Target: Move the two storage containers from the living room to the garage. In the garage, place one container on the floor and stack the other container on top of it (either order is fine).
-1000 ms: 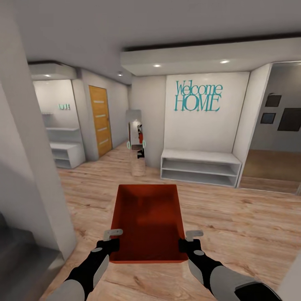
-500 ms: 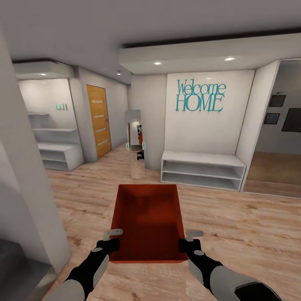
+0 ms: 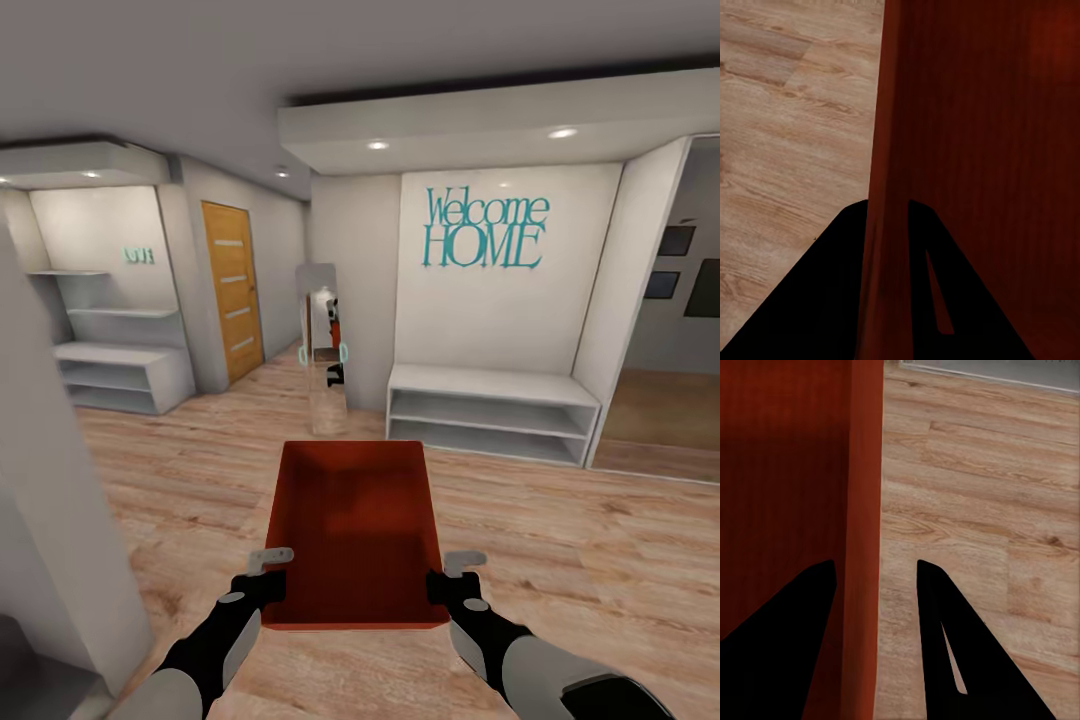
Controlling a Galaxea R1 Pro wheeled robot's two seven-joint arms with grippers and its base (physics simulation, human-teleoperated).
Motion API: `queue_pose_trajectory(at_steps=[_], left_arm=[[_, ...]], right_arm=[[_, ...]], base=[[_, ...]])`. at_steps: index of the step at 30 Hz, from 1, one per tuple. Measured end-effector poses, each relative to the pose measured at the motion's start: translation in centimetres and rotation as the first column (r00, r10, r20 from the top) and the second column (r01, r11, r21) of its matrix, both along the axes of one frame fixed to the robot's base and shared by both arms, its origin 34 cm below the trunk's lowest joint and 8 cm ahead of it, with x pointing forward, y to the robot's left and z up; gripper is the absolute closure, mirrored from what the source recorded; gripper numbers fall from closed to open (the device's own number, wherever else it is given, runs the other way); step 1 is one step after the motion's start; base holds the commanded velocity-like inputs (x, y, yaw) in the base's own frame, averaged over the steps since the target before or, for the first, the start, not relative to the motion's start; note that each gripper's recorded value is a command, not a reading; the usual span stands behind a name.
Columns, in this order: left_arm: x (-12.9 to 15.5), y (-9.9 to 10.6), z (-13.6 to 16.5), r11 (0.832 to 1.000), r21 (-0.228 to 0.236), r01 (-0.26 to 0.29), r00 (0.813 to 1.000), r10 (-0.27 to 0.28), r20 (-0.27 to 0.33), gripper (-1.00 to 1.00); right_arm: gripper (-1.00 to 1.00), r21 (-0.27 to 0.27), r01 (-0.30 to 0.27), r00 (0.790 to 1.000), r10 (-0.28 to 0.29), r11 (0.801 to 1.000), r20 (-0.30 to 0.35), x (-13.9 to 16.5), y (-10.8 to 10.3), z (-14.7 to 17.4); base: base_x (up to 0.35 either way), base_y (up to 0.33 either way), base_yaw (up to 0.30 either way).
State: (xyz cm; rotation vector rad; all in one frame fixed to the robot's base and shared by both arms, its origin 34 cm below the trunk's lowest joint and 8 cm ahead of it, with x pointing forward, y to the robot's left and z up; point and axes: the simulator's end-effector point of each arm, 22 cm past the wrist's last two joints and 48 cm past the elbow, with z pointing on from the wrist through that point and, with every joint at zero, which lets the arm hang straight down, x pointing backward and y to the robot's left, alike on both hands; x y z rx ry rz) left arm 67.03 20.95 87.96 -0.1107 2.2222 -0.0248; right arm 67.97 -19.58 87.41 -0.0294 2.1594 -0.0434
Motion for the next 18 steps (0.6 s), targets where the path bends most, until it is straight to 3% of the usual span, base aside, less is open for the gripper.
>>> queue_pose_trajectory(at_steps=[18], left_arm=[[-0.03,0.0,-0.05,1.0,0.0,0.0,1.0,0.0,-0.001,1.0]], right_arm=[[1.0,-0.001,-0.001,1.0,0.001,1.0,-0.002,-0.02,0.0,-0.03]], base=[[0.324,0.0,0.0]])
